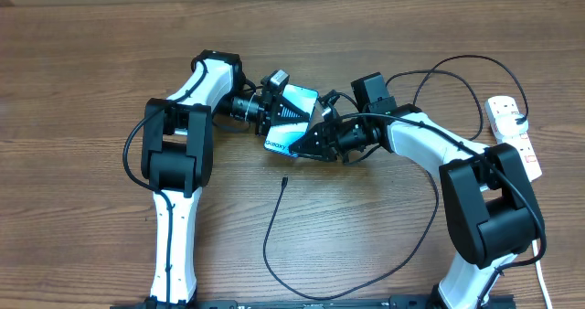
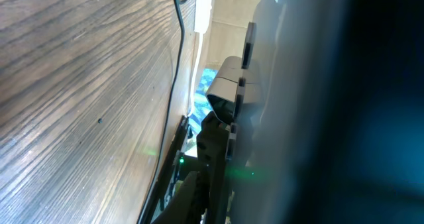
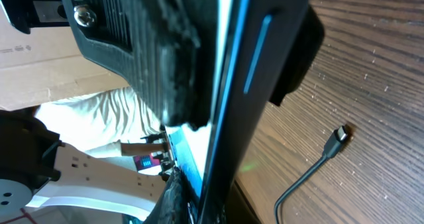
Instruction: Plug charger to phone and switch on socket
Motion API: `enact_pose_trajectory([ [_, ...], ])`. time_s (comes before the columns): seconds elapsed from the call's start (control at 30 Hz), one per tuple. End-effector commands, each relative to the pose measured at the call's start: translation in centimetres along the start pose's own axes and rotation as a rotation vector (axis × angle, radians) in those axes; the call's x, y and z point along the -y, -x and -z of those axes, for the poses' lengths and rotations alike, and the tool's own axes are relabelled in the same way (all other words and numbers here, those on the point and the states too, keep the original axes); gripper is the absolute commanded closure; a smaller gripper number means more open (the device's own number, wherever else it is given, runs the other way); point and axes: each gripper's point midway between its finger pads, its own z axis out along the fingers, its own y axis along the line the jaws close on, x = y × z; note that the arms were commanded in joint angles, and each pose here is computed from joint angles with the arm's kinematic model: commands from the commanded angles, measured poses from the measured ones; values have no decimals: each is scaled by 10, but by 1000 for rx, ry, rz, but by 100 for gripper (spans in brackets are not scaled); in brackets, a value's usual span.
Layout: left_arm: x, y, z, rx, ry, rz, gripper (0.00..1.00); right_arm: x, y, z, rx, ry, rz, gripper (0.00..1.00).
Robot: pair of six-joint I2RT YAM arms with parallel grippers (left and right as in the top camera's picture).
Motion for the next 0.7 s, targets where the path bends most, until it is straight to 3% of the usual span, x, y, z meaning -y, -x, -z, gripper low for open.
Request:
enact_pose_trajectory([
  [0.0,0,-6,8,-15,71,40,90,15,9,6,46,-59,34,96],
  [0.37,5,-19,8,-45,69,45,83,19,3,6,30,-70,47,96],
  [0.67,4,-23,8,-56,77,43,83,23,6,14,45,-71,22,96],
])
